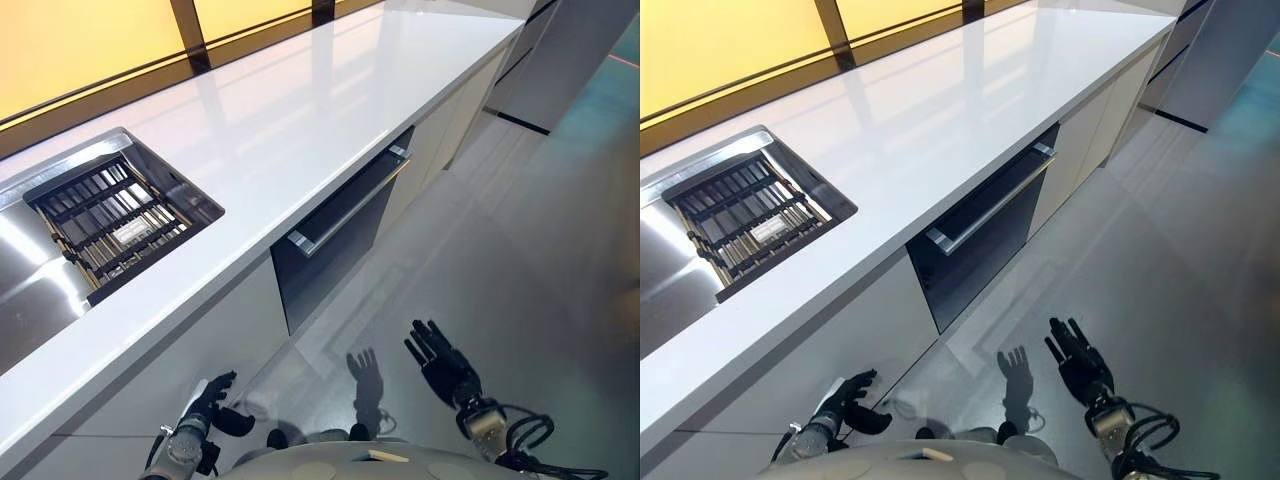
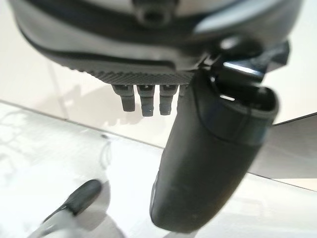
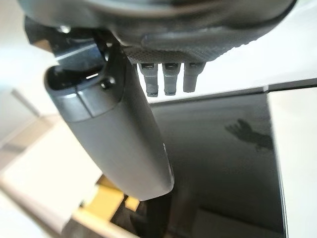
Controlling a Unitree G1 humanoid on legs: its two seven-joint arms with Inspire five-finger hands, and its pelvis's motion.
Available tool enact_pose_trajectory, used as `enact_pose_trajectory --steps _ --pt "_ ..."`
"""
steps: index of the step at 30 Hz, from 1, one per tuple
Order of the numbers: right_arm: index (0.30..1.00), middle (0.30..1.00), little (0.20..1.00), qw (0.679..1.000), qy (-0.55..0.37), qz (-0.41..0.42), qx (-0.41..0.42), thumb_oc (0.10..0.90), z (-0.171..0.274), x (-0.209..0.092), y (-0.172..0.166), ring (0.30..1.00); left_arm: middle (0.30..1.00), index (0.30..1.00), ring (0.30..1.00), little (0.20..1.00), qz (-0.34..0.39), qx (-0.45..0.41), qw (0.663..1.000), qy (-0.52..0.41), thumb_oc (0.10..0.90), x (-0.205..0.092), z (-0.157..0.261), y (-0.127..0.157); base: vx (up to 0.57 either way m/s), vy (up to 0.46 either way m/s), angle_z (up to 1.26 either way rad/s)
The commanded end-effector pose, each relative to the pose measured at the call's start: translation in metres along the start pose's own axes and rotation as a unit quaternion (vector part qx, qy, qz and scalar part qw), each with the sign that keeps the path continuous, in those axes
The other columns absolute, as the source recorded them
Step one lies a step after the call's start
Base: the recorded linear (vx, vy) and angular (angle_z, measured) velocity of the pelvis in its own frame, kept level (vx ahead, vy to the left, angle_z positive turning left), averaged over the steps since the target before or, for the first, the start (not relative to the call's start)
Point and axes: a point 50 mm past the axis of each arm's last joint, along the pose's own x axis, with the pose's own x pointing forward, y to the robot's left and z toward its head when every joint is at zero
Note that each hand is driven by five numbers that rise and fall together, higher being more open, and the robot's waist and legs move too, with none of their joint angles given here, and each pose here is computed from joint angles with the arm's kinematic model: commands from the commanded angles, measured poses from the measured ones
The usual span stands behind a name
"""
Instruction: Pick up plates and place into dishwasher.
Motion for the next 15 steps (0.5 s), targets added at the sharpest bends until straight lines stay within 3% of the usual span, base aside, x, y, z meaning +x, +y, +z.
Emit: enact_pose_trajectory --steps 1,4,7,11,12,15 --pt "0.900 0.900 0.900 0.999 -0.033 -0.023 0.005 0.800 0.003 0.007 0.005 0.900 0.900 0.900 0.900 0.900 0.000 0.009 1.000 -0.020 0.800 0.008 0.018 0.000 0.06 0.017 0.02" --pt "0.900 0.900 0.900 0.990 0.014 -0.122 -0.071 0.800 -0.013 0.000 -0.015 0.900 0.900 0.900 0.900 0.900 -0.004 0.007 1.000 0.000 0.800 0.008 0.015 -0.011 0.05 0.015 0.05" --pt "0.900 0.900 0.900 0.972 0.076 -0.166 -0.145 0.800 -0.028 -0.006 -0.027 0.900 0.900 0.900 0.900 0.900 -0.011 0.007 1.000 0.018 0.800 0.009 0.015 -0.018 0.01 0.007 0.00" --pt "0.900 0.900 0.900 0.937 0.162 -0.161 -0.262 0.800 -0.047 -0.012 -0.032 0.900 0.900 0.900 0.900 0.900 -0.048 0.011 0.999 0.008 0.800 0.008 0.020 -0.029 0.03 0.013 0.00" --pt "0.900 0.900 0.900 0.912 0.193 -0.160 -0.326 0.800 -0.050 -0.015 -0.034 0.900 0.900 0.900 0.900 0.900 -0.053 0.015 0.998 0.004 0.800 0.008 0.021 -0.031 0.00 0.000 0.00" --pt "0.900 0.900 0.900 0.884 0.235 -0.152 -0.375 0.800 -0.055 -0.017 -0.036 0.900 0.900 0.900 0.900 0.900 -0.052 0.024 0.998 0.003 0.800 0.010 0.024 -0.030 0.00 0.000 0.00"
